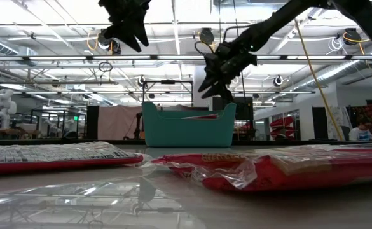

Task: Sort popcorn bags into baskets
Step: Put the red popcorn pack into the green bin

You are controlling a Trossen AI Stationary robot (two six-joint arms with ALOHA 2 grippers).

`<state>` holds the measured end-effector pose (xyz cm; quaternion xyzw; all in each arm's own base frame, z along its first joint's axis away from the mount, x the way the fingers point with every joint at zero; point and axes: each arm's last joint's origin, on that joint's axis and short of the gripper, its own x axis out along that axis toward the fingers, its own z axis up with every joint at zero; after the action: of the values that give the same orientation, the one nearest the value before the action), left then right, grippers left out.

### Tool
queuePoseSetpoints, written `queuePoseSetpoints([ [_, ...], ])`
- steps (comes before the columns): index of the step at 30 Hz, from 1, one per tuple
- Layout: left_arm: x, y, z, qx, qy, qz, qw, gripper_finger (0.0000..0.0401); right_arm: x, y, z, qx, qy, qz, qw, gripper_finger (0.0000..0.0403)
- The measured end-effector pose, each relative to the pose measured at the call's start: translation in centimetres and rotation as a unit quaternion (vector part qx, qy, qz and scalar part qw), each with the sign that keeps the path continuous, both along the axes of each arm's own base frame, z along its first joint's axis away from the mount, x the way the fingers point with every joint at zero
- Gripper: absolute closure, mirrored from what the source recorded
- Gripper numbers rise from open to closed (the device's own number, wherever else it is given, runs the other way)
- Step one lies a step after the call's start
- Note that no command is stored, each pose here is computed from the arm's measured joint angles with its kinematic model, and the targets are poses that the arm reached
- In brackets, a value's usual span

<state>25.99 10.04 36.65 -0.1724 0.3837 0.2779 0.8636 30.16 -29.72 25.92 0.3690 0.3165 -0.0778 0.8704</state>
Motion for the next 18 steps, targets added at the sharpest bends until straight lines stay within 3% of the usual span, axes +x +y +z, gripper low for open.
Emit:
queuePoseSetpoints([
  [9, 0.2, -0.8, -1.4, -0.049, 0.010, -0.026, 0.998, 0.0215, 2.4, 5.8, 3.9, -0.022, -0.028, 0.072, 0.997, 0.0310],
  [13, 0.3, -2.0, -3.5, -0.115, 0.033, -0.034, 0.992, 0.0215, 2.6, 8.1, 4.7, -0.019, -0.008, 0.088, 0.996, 0.0319],
  [18, 0.1, -4.6, -6.6, -0.219, 0.084, -0.043, 0.971, 0.0215, 2.0, 10.1, 5.0, -0.011, 0.053, 0.087, 0.995, 0.0321],
])
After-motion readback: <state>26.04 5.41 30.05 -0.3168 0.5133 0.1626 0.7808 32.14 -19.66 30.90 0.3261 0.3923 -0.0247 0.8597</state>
